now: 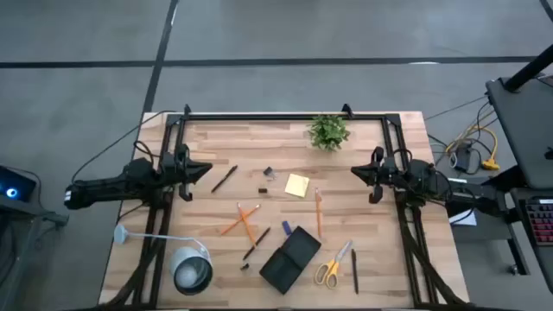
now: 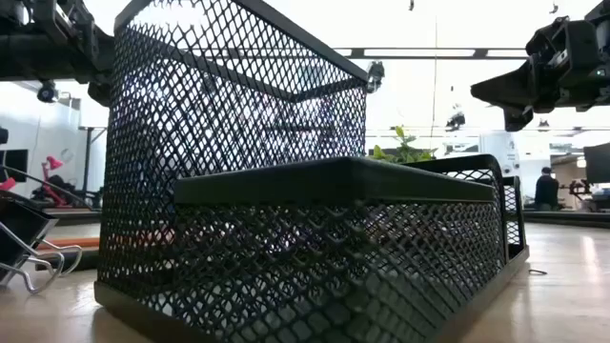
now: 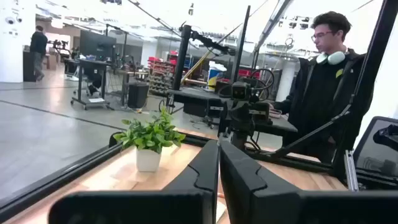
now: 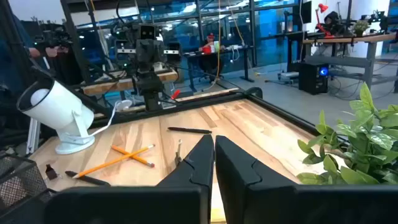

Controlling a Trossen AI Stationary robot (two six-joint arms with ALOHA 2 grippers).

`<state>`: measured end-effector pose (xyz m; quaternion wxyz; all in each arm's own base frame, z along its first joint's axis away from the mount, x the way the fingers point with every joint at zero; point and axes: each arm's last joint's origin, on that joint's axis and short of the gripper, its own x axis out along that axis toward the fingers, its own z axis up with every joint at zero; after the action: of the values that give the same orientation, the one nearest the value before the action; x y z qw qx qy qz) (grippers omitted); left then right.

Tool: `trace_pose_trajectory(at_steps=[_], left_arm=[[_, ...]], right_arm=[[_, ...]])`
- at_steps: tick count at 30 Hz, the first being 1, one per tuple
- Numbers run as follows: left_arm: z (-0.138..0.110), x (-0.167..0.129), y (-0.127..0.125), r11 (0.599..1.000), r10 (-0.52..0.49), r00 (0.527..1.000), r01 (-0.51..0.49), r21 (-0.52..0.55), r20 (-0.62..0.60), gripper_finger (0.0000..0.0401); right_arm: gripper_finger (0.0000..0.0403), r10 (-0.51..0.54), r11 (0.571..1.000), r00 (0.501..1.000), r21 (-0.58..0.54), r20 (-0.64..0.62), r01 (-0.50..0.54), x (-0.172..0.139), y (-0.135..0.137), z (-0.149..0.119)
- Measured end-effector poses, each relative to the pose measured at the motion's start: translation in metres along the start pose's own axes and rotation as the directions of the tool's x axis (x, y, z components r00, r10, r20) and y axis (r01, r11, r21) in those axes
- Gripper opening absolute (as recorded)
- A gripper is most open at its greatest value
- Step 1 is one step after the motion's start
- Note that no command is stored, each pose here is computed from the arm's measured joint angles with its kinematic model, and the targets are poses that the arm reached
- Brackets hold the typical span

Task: Pick and place office supplies into organizer
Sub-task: Put the middle binder clip into the desk organizer

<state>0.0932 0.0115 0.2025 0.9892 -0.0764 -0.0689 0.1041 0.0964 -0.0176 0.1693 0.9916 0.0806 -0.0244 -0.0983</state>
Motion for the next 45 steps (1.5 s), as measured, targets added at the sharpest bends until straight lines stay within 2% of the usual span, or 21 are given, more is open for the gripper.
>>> trace_pose_trajectory(at_steps=[15, 20, 24, 27, 30, 37, 42, 45], left_arm=[[0.003, 0.0, 0.0, 1.0, 0.019, 0.999, -0.019, -0.007, 0.037, 0.0], [0.004, 0.001, 0.0, 0.996, 0.017, 0.999, -0.013, -0.086, 0.046, 0.0], [0.009, 0.001, -0.001, 0.996, 0.01, 0.996, -0.002, -0.093, 0.091, 0.0], [0.012, 0.001, -0.001, 0.995, 0.007, 0.993, 0.004, -0.097, 0.121, 0.0], [0.015, 0.001, -0.001, 0.994, 0.029, 0.987, -0.012, -0.111, 0.157, 0.0], [0.028, 0.003, -0.003, 0.963, 0.034, 0.958, 0.046, -0.267, 0.285, 0.0], [0.042, 0.007, -0.004, 0.958, 0.059, 0.912, 0.062, -0.278, 0.406, 0.0], [0.054, 0.013, -0.007, 0.966, 0.057, 0.91, 0.054, -0.254, 0.41, 0.0]], right_arm=[[0.0008, 0.002, 1.0, 1.0, 0.001, 0.002, -0.002, 0.0, 0.0, 0.0], [0.0008, 0.004, 0.996, 1.0, 0.091, 0.007, -0.005, 0.0, 0.0, 0.001], [0.0008, 0.018, 0.991, 0.995, 0.128, 0.096, -0.03, 0.0, 0.002, 0.009], [0.0008, -0.024, 0.997, 0.989, 0.074, 0.149, 0.013, -0.001, 0.001, 0.014], [0.0008, -0.071, 0.982, 0.982, 0.183, 0.176, 0.039, -0.001, 0.0, 0.016], [0.0008, -0.054, 0.939, 0.961, 0.341, 0.272, -0.043, -0.001, 0.002, 0.026], [0.0008, -0.005, 0.937, 0.894, 0.314, 0.449, -0.153, -0.003, 0.006, 0.047], [0.0008, -0.011, 0.947, 0.917, 0.299, 0.398, -0.118, 0.002, 0.008, 0.06]])
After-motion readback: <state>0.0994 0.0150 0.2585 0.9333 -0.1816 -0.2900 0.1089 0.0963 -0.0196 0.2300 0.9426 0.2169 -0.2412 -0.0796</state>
